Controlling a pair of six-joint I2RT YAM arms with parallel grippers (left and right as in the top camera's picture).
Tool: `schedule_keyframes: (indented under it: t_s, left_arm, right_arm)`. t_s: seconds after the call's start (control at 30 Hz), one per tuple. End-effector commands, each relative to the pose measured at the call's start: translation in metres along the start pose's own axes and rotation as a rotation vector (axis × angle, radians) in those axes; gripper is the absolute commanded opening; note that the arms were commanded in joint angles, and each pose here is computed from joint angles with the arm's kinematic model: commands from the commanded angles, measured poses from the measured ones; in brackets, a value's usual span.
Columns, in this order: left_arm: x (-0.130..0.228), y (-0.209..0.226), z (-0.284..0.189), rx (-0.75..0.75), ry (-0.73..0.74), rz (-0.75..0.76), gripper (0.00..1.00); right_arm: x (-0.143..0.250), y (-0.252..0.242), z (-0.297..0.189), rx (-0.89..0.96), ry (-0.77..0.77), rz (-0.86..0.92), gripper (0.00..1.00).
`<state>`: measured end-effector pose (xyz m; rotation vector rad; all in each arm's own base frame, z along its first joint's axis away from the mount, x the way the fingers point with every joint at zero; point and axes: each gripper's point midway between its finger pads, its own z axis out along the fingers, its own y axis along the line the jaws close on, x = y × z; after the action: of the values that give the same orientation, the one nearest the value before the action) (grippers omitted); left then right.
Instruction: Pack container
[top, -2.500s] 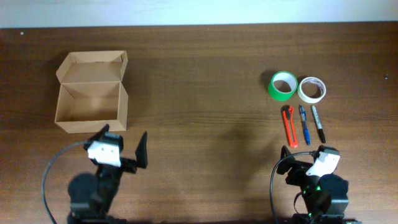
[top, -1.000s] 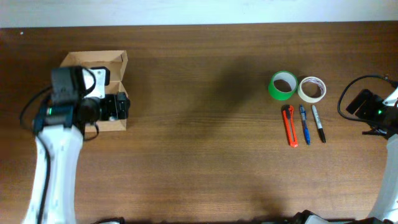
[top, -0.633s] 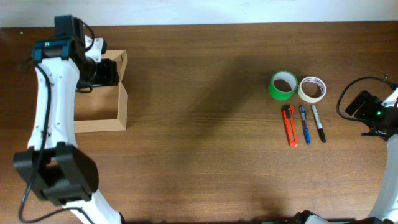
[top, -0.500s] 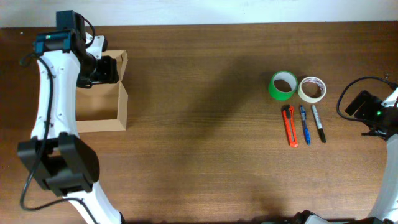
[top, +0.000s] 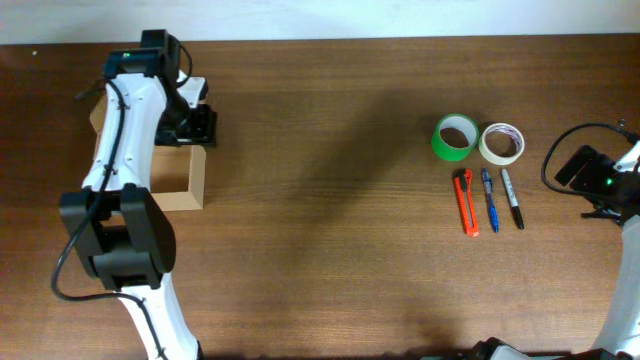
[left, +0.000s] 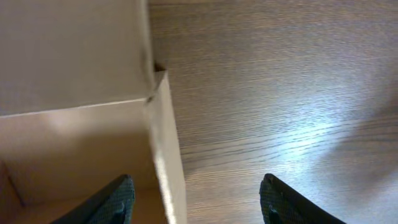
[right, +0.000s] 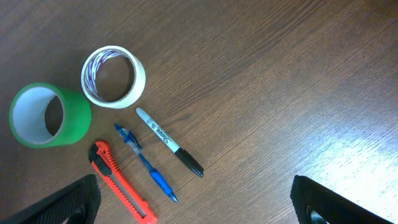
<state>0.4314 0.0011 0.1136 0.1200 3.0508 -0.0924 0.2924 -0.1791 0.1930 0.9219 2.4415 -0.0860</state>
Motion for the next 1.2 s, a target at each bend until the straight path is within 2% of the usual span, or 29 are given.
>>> schedule_keyframes:
  t_s: [0.0, 0.4, 0.57, 0.63, 0.77, 0.83, 0.9, 0.93, 1.17]
  left_arm:
    - [-0.001, 0.004, 0.013, -0.027, 0.029, -0.012, 0.64]
    - [0.001, 0.014, 0.031, -0.068, 0.071, -0.026, 0.56]
    - [0.004, 0.015, 0.044, -0.066, 0.104, -0.030, 0.44]
    - [0.006, 0.015, 0.052, -0.063, 0.126, -0.032, 0.43]
    - [0.009, 0.015, 0.064, -0.061, 0.154, -0.035, 0.33]
    - [0.007, 0.016, 0.064, -0.062, 0.146, -0.035, 0.26]
    - [0.005, 0.016, 0.065, -0.062, 0.137, -0.035, 0.08]
    - [0.005, 0.016, 0.065, -0.062, 0.137, -0.035, 0.02]
    - [-0.002, 0.014, 0.050, -0.064, 0.116, -0.030, 0.02]
  right_arm:
    - [-0.009, -0.001, -0.002, 0.005, -0.021, 0.014, 0.99]
    - [-0.009, -0.001, -0.002, 0.005, -0.021, 0.013, 0.99]
    - [-0.009, -0.002, -0.002, 0.010, -0.022, 0.014, 0.99]
    - [-0.009, -0.005, -0.002, 0.026, -0.024, 0.014, 0.99]
    - [-0.009, -0.006, -0.002, 0.035, -0.023, 0.014, 0.99]
    - [-0.009, -0.006, -0.002, 0.035, -0.023, 0.014, 0.99]
    - [-0.009, -0.006, -0.002, 0.035, -0.023, 0.014, 0.99]
    - [-0.009, -0.006, -0.002, 0.035, -0.023, 0.014, 0.99]
    - [-0.009, -0.006, -0.002, 0.035, -0.023, 0.014, 0.99]
